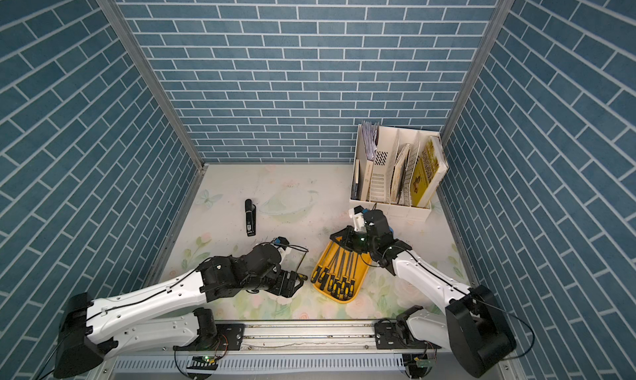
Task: Put the file tool into the storage box
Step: Place the file tool in the storage box.
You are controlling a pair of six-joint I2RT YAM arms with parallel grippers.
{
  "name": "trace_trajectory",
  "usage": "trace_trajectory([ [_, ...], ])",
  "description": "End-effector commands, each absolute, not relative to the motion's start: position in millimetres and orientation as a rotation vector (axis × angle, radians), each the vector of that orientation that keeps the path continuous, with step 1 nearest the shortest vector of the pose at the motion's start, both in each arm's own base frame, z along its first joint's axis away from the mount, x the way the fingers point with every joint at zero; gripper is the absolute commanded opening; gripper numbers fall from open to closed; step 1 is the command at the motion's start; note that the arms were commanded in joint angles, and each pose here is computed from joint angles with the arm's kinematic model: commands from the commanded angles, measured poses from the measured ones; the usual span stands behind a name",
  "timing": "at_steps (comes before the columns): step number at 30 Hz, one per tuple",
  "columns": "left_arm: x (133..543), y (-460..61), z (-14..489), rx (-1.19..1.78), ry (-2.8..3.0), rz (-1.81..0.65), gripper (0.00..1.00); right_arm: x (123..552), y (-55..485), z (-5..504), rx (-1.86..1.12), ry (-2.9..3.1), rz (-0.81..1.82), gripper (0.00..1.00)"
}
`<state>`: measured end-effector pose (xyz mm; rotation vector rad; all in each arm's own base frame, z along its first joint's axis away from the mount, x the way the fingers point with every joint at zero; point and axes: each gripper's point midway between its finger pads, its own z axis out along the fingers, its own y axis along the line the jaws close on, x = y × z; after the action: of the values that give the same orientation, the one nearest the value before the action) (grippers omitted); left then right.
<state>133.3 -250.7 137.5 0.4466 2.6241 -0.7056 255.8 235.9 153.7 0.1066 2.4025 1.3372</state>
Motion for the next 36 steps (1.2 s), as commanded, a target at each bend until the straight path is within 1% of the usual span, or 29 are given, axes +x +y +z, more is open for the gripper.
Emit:
trace_trajectory([
  [1,143,-235,142,0.364,2.594,-0.629,0.98,253,211,140,0.109,2.448,1.262,0.00],
  [11,142,-233,123,0.308,2.616,-0.630,0.97,250,203,107,0.169,2.486,1.271,0.00],
  [27,145,-234,113,0.294,2.628,-0.605,0.97,231,201,73,0.170,2.564,1.232,0.00],
  [28,145,-234,112,0.290,2.630,-0.601,0.98,231,201,71,0.171,2.569,1.229,0.01],
  [29,145,-234,111,0.289,2.632,-0.598,0.98,231,201,71,0.170,2.569,1.229,0.05],
  [31,145,-233,108,0.283,2.641,-0.585,0.97,230,201,70,0.170,2.572,1.231,0.16],
  [34,145,-232,102,0.272,2.653,-0.565,0.98,231,201,73,0.159,2.571,1.226,0.28],
  [36,146,-232,99,0.262,2.660,-0.559,0.98,232,200,75,0.152,2.572,1.215,0.33],
])
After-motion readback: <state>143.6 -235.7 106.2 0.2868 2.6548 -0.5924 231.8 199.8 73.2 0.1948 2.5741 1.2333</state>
